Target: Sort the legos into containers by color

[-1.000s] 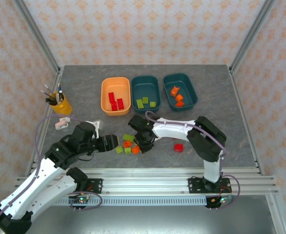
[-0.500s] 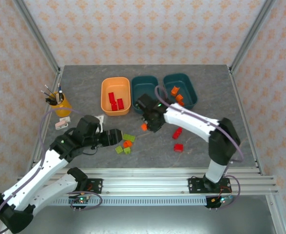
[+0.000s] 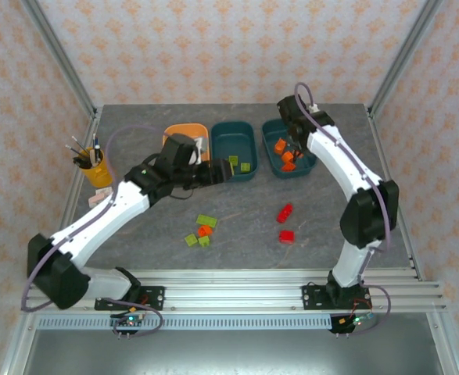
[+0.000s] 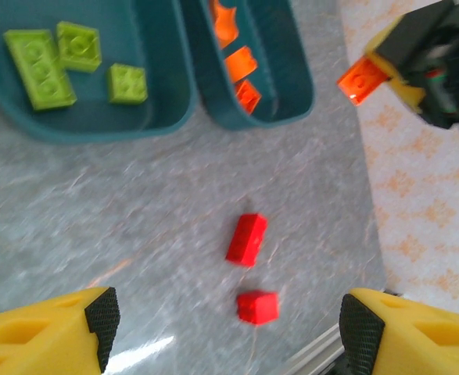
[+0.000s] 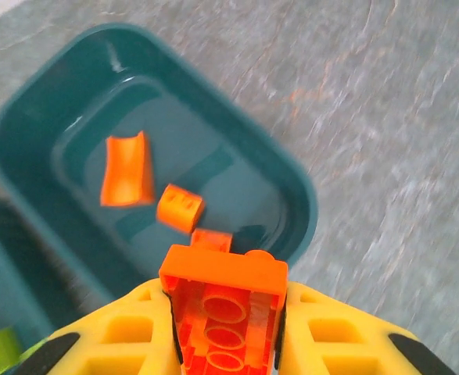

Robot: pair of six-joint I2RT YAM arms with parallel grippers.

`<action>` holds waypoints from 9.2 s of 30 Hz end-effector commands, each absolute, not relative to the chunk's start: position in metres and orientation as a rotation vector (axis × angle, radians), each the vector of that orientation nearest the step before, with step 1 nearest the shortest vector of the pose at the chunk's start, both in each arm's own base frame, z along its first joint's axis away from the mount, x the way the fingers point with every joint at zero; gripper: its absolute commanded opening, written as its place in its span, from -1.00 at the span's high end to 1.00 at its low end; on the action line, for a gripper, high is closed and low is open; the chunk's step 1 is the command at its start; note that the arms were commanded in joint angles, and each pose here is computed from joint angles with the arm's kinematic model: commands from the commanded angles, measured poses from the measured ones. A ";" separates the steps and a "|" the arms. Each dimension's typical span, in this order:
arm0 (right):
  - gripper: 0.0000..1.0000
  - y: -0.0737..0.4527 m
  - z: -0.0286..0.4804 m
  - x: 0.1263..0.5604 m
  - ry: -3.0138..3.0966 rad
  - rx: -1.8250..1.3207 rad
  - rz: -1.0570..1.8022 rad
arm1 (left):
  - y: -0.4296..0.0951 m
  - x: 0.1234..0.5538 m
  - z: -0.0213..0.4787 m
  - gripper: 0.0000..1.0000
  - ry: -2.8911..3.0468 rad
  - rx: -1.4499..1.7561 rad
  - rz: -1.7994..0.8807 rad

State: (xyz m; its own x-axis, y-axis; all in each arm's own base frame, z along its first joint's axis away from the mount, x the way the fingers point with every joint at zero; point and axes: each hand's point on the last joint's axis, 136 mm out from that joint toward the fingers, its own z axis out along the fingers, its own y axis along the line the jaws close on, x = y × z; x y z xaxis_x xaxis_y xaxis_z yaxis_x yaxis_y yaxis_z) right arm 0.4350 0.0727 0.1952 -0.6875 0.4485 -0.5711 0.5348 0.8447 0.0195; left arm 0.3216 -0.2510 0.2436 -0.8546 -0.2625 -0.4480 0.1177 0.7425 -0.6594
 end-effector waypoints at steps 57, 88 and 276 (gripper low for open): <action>-0.35 0.060 0.206 0.159 2.605 0.836 0.477 | -0.441 0.308 0.073 -0.39 2.735 0.737 -0.319; -0.23 0.124 0.249 0.216 2.474 0.529 0.863 | -0.364 0.367 0.169 0.50 2.647 0.338 -0.329; -0.04 0.307 0.240 0.418 2.471 -0.089 0.272 | -0.123 0.281 0.211 -0.57 2.487 -0.556 -0.675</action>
State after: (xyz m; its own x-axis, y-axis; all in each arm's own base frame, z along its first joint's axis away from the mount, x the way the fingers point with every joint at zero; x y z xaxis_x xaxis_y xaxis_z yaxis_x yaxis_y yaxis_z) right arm 0.4443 0.2996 0.2331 -0.7849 -0.0252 -0.6191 -0.1154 0.9876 0.1060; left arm 0.3113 -0.1404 0.2311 -0.7661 -0.5293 -0.3644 -0.2050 0.7387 -0.6421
